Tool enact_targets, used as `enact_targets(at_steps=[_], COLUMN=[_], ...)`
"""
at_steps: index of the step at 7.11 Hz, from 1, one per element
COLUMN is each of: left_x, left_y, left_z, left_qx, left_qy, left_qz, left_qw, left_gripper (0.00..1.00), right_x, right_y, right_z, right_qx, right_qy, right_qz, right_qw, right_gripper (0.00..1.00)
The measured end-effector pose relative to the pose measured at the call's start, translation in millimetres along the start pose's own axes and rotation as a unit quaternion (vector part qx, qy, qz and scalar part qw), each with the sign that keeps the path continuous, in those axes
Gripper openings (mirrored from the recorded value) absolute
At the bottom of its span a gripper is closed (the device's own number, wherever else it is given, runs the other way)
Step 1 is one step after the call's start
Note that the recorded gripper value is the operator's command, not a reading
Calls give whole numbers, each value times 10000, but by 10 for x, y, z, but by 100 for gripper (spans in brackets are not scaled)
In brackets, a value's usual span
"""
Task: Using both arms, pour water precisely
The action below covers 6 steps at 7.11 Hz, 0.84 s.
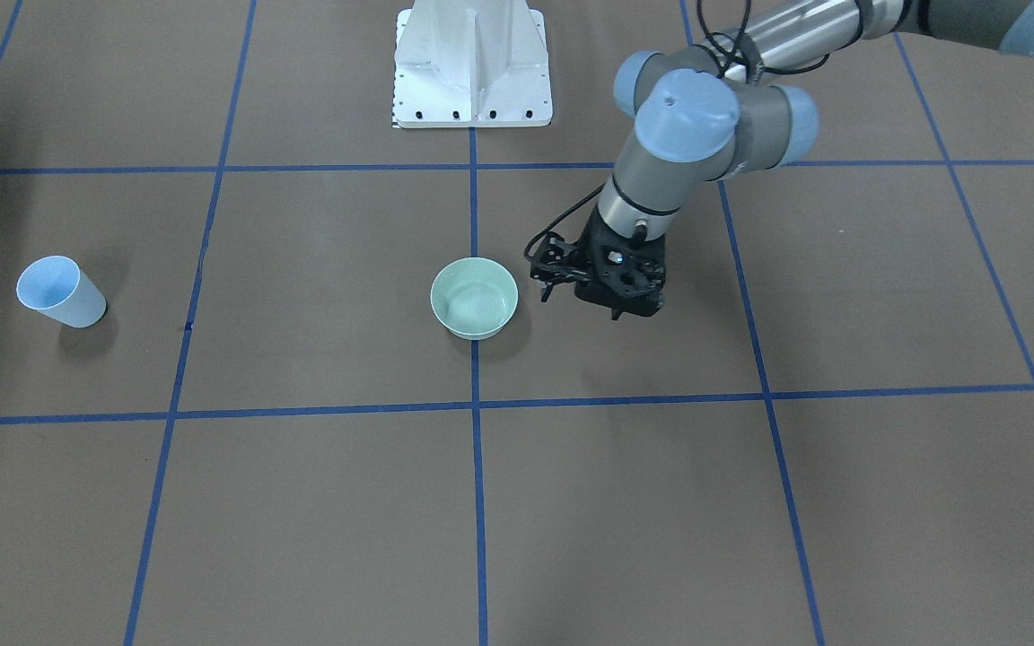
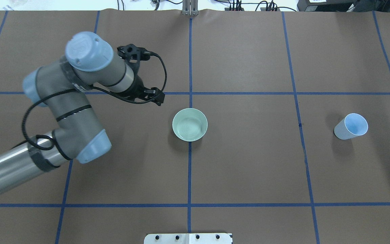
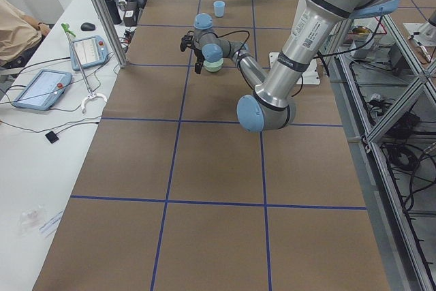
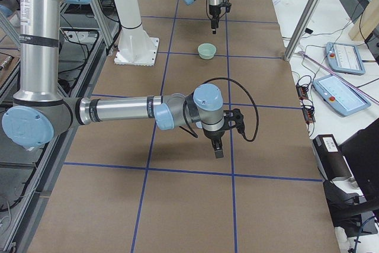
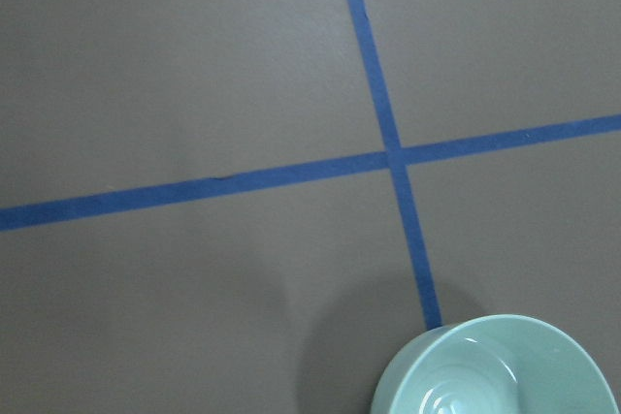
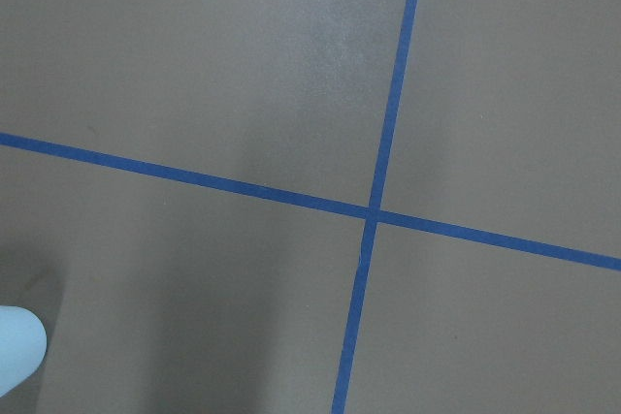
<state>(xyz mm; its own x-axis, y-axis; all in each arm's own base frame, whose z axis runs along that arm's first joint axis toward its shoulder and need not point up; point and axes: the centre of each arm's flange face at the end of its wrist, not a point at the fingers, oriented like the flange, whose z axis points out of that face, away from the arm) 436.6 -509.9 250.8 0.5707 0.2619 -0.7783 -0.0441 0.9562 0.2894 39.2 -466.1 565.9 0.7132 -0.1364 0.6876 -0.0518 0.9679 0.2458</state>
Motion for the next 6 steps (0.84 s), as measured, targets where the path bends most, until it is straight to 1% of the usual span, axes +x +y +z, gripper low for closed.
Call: enact_targets(at_steps=[1,2,3,4,6], left_x=[-660,-1402,-2169,-2947,-4287], left_y=[23,10,6,43,228], left_z=[-353,-703,-1054,-1425,-2057], left_qx=[-85,-190,-222,-218,-251], left_qy=[-306,-571,-821,-1096,-1536], left_qz=[385,782,1151,1450,1727], left_qw=[9988,9951,9897,9831,9726], left_gripper=[100,100,100,100,100], right_x=[-234,-506,-765,-1012,-1482], right_y=[-20,-30,-26,8,128], right_z=[-80,-122,-155,-175,-175], right_qx=[53,63,60,52,55], right_qy=[-123,-215,-277,-296,-203], right_qz=[245,509,746,948,1237], right_qw=[9996,9985,9968,9950,9921], right_gripper=[100,100,100,100,100])
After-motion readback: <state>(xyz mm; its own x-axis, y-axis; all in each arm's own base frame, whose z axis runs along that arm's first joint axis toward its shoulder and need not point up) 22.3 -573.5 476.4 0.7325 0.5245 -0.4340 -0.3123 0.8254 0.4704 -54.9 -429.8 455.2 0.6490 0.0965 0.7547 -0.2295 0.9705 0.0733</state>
